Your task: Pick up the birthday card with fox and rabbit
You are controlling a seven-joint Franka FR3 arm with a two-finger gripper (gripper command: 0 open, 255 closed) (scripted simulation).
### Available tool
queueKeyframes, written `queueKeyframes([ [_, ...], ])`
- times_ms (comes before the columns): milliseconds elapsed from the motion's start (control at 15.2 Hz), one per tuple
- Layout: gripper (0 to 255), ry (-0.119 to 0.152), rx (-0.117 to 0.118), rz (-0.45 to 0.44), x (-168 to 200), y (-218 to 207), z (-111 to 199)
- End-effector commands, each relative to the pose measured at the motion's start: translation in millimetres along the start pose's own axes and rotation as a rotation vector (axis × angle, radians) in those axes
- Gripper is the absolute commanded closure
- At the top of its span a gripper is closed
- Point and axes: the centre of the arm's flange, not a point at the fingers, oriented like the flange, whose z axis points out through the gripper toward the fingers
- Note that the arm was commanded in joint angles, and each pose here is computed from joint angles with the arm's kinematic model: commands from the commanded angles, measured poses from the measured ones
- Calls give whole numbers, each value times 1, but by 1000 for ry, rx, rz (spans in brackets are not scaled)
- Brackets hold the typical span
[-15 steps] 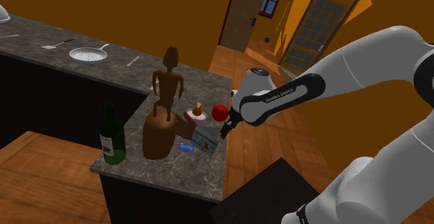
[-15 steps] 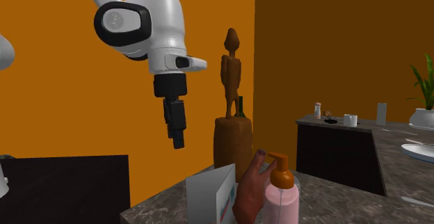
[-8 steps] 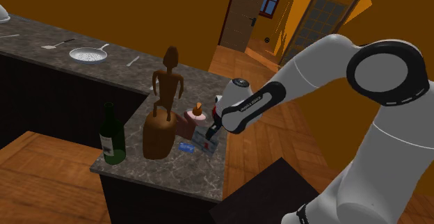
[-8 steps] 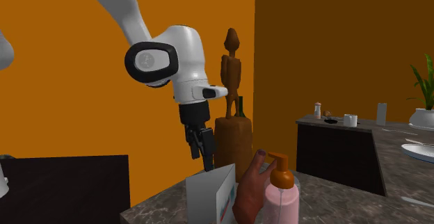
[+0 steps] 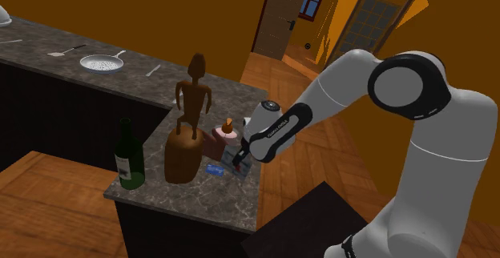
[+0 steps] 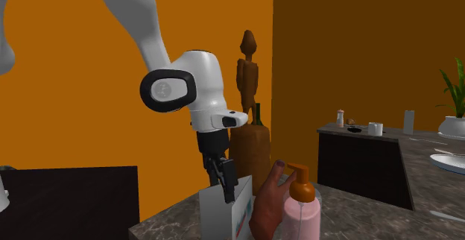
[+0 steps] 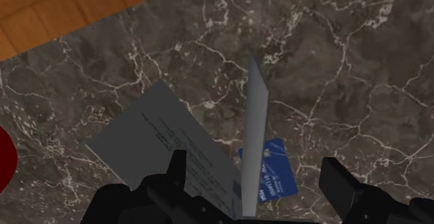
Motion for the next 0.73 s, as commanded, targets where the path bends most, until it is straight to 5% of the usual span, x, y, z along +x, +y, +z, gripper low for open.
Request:
queueKeyframes([
  [0,0,1,0,0,0,0,9],
  [66,0,1,0,0,0,0,9],
  [132,255,0,0,0,-1,-1,9],
  [660,255,1,0,0,-1,-1,9],
])
